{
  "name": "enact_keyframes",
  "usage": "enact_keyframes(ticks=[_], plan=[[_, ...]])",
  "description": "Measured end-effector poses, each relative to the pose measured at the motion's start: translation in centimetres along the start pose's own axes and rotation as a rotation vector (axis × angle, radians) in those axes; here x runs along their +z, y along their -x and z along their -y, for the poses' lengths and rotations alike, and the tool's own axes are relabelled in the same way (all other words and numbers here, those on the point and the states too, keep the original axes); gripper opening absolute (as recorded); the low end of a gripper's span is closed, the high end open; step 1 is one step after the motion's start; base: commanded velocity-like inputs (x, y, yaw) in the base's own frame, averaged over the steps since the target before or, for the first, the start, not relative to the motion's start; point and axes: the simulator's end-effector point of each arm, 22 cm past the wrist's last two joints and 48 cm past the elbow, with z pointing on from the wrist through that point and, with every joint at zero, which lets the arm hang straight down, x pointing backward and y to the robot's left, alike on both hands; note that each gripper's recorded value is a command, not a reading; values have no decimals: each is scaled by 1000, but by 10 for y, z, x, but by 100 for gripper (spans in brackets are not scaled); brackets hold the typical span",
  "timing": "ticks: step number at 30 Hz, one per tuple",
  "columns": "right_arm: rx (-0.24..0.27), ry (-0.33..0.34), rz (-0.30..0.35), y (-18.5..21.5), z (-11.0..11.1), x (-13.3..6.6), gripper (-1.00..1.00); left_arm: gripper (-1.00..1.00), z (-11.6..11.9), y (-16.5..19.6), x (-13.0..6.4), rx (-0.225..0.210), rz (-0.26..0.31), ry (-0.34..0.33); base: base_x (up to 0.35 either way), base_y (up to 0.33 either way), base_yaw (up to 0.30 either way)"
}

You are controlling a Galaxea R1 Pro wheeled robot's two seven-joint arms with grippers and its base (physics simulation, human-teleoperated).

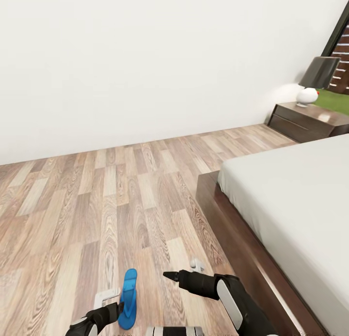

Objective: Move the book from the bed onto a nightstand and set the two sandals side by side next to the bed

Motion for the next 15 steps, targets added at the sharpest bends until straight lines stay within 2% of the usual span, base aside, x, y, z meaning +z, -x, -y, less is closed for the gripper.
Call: enact_keyframes(ticks=[15], plan=[[49, -14, -33, -16, 22, 11, 100, 100, -7, -27, 13, 0, -60, 16, 0, 0, 0]])
